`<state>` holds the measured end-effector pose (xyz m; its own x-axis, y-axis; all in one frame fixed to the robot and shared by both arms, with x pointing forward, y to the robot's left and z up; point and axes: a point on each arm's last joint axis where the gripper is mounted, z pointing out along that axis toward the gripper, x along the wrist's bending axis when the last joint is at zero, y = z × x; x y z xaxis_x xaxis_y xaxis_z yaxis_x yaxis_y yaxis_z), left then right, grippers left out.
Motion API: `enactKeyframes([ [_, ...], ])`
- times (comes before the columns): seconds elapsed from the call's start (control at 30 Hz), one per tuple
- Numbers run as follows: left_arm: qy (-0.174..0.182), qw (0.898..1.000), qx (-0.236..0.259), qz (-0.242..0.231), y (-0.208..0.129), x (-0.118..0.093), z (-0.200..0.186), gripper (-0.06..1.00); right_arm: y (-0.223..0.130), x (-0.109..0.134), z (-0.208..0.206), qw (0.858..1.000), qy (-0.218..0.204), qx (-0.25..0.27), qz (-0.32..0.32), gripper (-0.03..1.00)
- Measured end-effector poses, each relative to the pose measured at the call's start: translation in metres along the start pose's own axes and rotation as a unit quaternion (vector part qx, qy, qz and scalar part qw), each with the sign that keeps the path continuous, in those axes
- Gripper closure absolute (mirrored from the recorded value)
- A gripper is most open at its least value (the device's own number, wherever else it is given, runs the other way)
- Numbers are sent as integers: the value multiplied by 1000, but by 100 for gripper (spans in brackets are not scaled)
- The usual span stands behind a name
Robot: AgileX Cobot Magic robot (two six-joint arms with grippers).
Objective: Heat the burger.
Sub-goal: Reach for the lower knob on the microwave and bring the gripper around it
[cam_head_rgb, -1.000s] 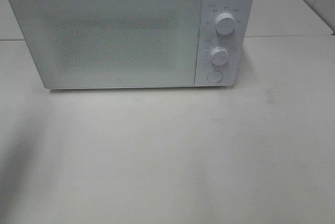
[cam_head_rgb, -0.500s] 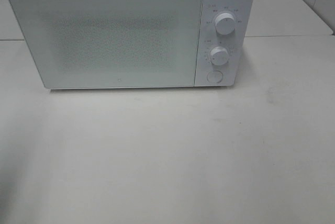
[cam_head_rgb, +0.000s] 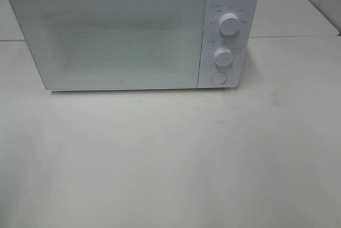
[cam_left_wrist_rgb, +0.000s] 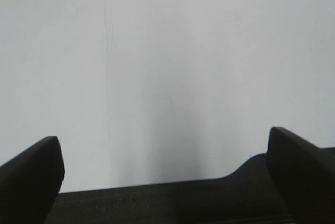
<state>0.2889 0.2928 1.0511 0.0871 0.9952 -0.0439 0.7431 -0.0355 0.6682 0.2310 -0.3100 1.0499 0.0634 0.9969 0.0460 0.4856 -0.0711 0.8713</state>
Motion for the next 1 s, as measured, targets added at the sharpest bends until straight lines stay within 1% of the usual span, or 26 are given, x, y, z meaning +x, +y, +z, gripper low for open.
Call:
enactKeyframes([
  [0.03,0,1000,0,0,0,0,0,-4,0,0,0,1000,0,0,0,22],
  [0.07,1,1000,-10,1,-2,0,-3,-4,0,0,0,1000,0,0,0,22],
  [0.1,2,999,-33,4,-6,-1,-9,-4,0,0,0,1000,0,0,0,22],
  [0.13,2,999,-33,4,-6,-1,-9,-4,0,0,0,1000,0,0,0,22],
  [0.17,3,999,-45,5,-8,-2,-12,-4,0,0,0,1000,0,0,0,22],
  [0.2,4,998,-68,8,-12,-3,-18,-4,0,0,0,1000,0,0,0,22],
  [0.23,4,998,-68,8,-12,-3,-18,-4,0,0,0,1000,0,0,0,22],
  [0.3,2,995,-102,10,-19,-5,-27,-4,0,0,0,1000,0,0,0,22],
  [0.33,2,995,-102,10,-19,-5,-27,-4,0,0,0,1000,0,0,0,22],
  [0.37,-3,992,-124,10,-24,-7,-32,-4,0,0,0,1000,0,0,0,22],
  [0.4,-5,991,-136,11,-27,-8,-34,-4,0,0,0,1000,0,0,0,22],
  [0.43,-5,991,-136,11,-27,-8,-34,-4,0,0,0,1000,0,0,0,22],
  [0.47,-8,988,-156,12,-31,-9,-39,-4,0,0,0,1000,0,0,0,22],
  [0.53,-8,986,-166,13,-34,-10,-41,-4,0,0,0,1000,0,0,0,22],
  [0.57,-7,983,-183,15,-38,-11,-44,-4,0,0,0,1000,0,0,0,22],
  [1.0,-9,982,-187,15,-40,-11,-44,-4,0,0,0,1000,0,0,0,22],
])
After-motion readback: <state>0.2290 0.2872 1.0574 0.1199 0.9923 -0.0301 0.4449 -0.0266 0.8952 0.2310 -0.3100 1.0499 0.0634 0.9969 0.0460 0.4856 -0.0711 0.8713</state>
